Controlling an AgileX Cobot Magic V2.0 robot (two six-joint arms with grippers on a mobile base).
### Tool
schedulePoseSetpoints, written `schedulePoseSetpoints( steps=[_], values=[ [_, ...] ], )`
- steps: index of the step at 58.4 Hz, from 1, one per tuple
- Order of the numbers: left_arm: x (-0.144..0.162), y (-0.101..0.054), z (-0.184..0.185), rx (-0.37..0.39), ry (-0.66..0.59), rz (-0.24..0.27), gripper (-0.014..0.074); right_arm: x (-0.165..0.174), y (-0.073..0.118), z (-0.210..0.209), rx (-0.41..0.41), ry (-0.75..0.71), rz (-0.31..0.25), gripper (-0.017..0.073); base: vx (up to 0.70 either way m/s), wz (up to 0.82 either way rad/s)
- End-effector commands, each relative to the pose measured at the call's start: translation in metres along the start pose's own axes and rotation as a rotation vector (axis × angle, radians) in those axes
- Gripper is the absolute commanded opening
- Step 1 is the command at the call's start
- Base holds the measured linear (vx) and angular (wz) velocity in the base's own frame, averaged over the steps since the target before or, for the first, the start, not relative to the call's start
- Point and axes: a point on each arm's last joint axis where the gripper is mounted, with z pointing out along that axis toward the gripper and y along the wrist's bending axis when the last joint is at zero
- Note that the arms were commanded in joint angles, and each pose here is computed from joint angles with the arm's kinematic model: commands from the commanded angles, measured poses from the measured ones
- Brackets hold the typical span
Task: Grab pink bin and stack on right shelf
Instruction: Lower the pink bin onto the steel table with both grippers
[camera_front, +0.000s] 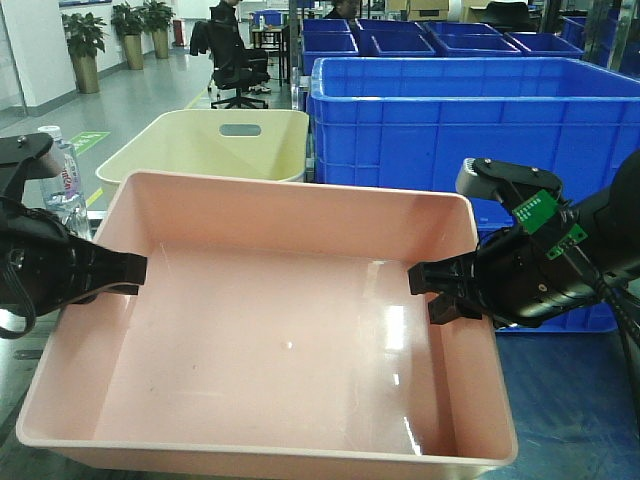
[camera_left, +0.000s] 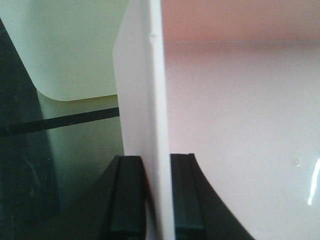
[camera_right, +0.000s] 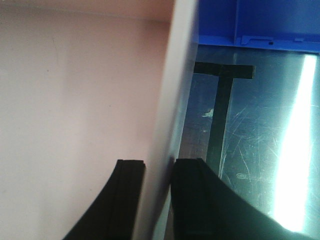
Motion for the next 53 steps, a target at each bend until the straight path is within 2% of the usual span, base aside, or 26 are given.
schedulePoseSetpoints(
  steps=[1, 26, 38, 45, 53],
  values=[
    [-0.016, -0.011, -0.026, 0.057, -0.151, -0.022, -0.0002, -0.015, -0.003, -0.022, 0.021, -0.152, -0.015, -0.0008, 0.0, 0.0],
    [-0.018, -0.011, -0.026, 0.056, -0.179, -0.023, -0.0002, -0.015, -0.003, -0.022, 0.021, -0.152, -0.015, -0.0008, 0.0, 0.0],
    [-0.018, -0.011, -0.026, 0.051, -0.176, -0.017, -0.0002, -0.015, 0.0, -0.018, -0.02, -0.146, 0.015, -0.0008, 0.0, 0.0],
    [-0.01, -0.008, -0.016, 0.045, -0.105, -0.035, -0.0002, -0.014, 0.004, -0.008, -0.029, -0.114, 0.006, -0.0008, 0.0, 0.0],
    [0.005, -0.001, 0.012, 0.031, 0.021, -0.049, -0.0002, -0.012, 0.008, 0.02, -0.033, -0.053, 0.0, -0.0008, 0.0, 0.0]
  ],
)
